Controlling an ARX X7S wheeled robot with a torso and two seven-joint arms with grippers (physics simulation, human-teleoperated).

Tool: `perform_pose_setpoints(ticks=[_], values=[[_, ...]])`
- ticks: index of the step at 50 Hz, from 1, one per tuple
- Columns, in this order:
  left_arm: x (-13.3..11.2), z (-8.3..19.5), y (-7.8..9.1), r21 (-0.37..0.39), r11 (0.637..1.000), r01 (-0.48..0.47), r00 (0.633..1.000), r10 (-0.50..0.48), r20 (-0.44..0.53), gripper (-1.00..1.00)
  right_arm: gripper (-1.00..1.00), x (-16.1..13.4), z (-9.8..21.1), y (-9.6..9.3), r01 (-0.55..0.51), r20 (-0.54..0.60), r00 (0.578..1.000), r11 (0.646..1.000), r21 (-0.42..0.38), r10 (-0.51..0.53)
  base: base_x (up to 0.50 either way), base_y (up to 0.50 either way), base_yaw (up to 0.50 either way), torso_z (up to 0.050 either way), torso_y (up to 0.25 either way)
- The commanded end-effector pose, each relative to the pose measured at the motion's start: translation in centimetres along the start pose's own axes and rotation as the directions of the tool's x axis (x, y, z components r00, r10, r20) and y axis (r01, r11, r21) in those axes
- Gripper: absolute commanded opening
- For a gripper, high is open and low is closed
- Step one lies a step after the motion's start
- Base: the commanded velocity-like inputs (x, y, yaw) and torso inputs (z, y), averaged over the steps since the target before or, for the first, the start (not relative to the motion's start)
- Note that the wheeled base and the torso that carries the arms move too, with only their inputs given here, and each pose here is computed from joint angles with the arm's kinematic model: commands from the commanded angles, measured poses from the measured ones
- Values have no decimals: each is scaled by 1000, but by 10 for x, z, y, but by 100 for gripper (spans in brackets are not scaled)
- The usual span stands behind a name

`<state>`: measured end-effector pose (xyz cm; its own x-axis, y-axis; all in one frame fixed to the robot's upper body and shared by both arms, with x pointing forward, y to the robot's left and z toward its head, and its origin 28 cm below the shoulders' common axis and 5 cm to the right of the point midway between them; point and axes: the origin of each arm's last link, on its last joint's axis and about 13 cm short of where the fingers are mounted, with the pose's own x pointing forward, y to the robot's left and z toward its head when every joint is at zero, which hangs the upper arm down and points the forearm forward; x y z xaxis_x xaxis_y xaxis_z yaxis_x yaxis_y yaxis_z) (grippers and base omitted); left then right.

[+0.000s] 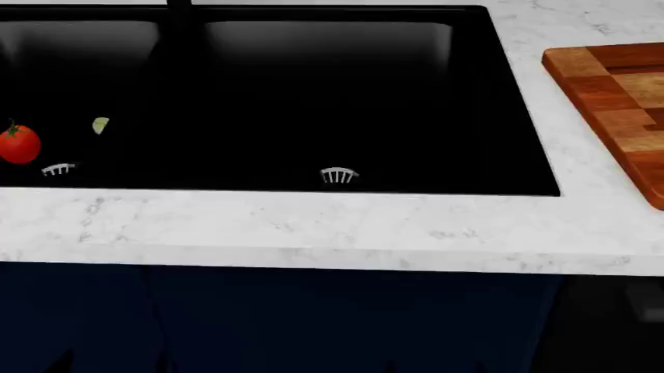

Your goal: Pick the vegetables from the sink and place them on the cutting board.

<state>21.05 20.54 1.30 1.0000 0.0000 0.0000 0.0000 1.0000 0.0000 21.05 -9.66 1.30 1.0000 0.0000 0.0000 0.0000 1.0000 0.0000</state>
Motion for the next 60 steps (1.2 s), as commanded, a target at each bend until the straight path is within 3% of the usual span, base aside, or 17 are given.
perform_pose_setpoints(ticks=[1, 11, 12, 13, 14, 17, 25, 26, 28, 60], values=[[1, -1, 0, 0, 1000, 0, 1000, 0, 0, 100, 100, 1, -1, 0, 0, 0, 1000, 1000, 0, 0, 0, 0, 0, 0, 0], [1, -1, 1, 40, 999, -6, 1000, 6, -3, 100, 100, -1, 2, -2, 15, 0, 1000, 1000, 6, -15, 0, 0, 0, 0, 0], [-5, 1, 1, 145, 989, -19, 996, 6, 89, 100, 100, -139, 18, 2, 40, 12, 999, 999, -36, -39, 0, 0, 0, 0, 0], [0, -1, 1, 27, 1000, -4, 1000, 4, -3, 100, 100, -2, 2, -2, 16, 0, 1000, 1000, 8, -16, 0, 0, 0, 0, 0], [-1, 0, 0, 29, 1000, 7, 1000, -7, 0, 100, 100, 9, -2, -4, 14, 5, 1000, 1000, 5, -14, 0, 0, 0, 0, 0], [-4, -2, -2, 44, 999, 30, 1000, -30, 9, 100, 100, 0, 14, 0, 31, -16, 999, 999, 21, -30, 0, 0, 0, 0, 0], [6, -16, 0, 48, 998, 29, 1000, -30, 9, 100, 100, 1, 14, -1, 28, -41, 999, 1000, -1, -28, 0, 0, 0, 0, 0], [7, -18, 0, 54, 998, 30, 999, -31, 11, 100, 100, 1, 15, 1, 4, -55, 998, 1000, 5, -3, 0, 391, 0, 0, 0], [6, -18, 0, 52, 998, 29, 999, -30, 12, 100, 100, 2, 14, 2, 14, -56, 998, 998, -67, -18, 0, 500, 0, 0, 0], [-4, 0, -4, 45, 999, 30, 1000, -30, 6, 100, 100, 9, 2, -2, 27, -52, 998, 998, -54, -30, 0, 500, 0, 0, 0]])
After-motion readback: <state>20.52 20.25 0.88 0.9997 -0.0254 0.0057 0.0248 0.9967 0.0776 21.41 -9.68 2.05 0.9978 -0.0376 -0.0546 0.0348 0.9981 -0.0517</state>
